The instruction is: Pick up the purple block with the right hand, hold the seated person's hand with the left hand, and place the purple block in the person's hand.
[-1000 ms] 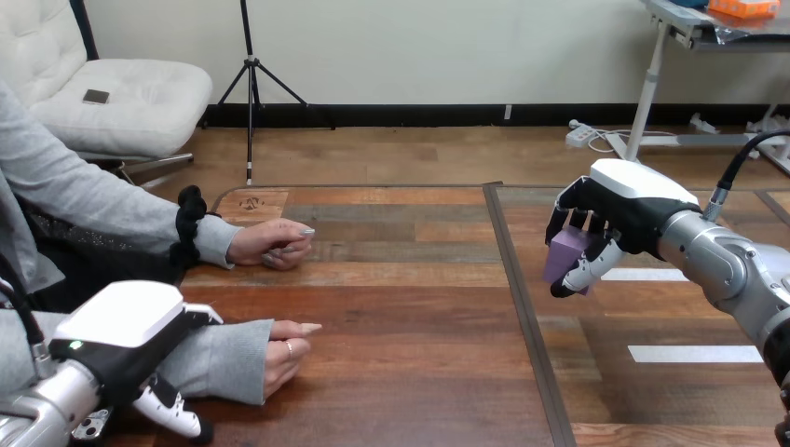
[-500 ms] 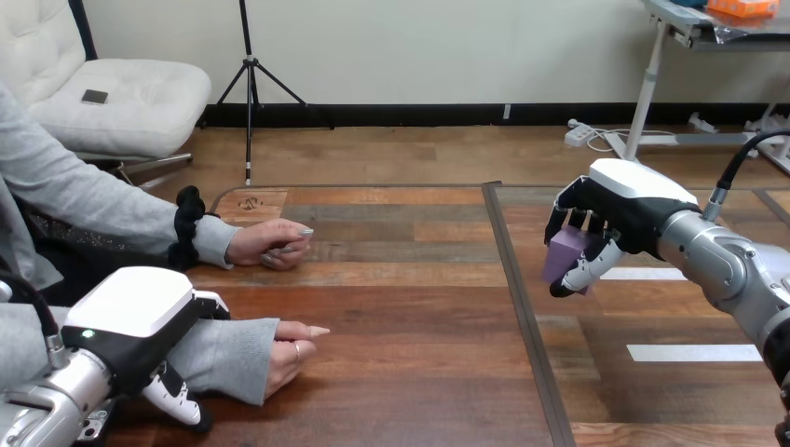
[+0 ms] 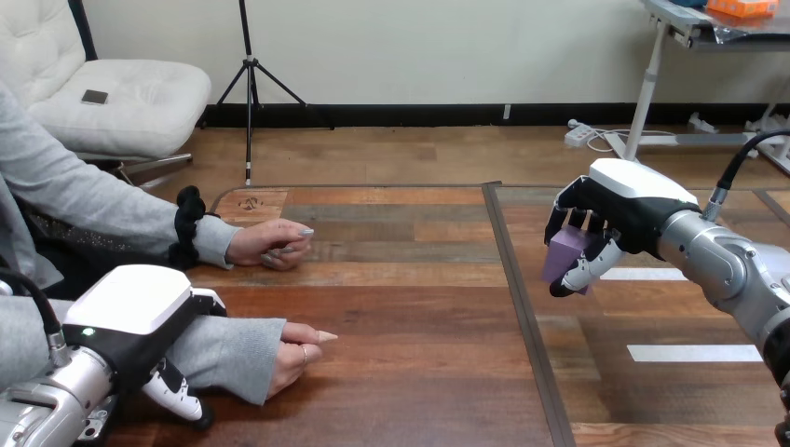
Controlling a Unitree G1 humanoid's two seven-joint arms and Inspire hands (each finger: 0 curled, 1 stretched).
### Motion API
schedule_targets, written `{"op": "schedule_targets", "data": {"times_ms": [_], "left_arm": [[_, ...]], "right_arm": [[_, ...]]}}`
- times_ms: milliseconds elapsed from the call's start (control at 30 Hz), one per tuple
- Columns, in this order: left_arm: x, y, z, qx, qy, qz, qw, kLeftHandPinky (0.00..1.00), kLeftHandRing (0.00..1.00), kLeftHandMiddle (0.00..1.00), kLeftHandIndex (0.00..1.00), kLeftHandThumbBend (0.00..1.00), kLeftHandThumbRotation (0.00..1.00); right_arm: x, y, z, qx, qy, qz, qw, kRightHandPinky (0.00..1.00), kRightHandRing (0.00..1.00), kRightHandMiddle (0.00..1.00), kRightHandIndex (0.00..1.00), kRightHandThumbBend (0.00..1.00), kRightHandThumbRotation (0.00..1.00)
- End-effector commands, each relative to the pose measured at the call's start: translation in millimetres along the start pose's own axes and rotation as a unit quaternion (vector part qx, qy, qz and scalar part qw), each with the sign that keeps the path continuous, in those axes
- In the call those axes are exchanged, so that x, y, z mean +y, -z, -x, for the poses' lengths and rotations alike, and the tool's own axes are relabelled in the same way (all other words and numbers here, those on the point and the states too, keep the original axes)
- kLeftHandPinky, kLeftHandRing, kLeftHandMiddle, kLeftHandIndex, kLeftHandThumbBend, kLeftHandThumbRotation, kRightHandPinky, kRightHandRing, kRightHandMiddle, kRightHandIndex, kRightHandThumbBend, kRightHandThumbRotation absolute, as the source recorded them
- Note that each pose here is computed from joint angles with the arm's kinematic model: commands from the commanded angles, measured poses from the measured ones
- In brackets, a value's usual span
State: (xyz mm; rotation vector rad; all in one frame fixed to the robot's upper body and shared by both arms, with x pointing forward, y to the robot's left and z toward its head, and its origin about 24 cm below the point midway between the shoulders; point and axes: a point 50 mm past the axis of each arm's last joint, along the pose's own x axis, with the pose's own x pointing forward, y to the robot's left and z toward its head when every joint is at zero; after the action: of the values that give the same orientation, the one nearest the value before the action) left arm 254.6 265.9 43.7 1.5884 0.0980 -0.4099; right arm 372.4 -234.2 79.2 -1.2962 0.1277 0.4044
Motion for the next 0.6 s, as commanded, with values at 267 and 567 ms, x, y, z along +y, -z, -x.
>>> {"op": "schedule_targets", "data": {"times_ms": [267,567], "left_arm": [[7.3,-6.0,-10.9,-0.008,-0.041,0.008,0.9991,0.6,0.68,0.7,0.68,0.96,0.15],[8.9,-7.1,-13.1,-0.008,-0.04,0.015,0.9991,0.48,0.57,0.61,0.61,0.93,0.05]], "right_arm": [[-47.6,-16.6,-2.1,-0.034,0.071,0.006,0.9969,0.36,0.42,0.46,0.46,0.75,0.0],[-48.3,-16.1,-2.1,-0.033,0.07,0.0,0.997,0.35,0.41,0.46,0.46,0.74,0.0]]}}
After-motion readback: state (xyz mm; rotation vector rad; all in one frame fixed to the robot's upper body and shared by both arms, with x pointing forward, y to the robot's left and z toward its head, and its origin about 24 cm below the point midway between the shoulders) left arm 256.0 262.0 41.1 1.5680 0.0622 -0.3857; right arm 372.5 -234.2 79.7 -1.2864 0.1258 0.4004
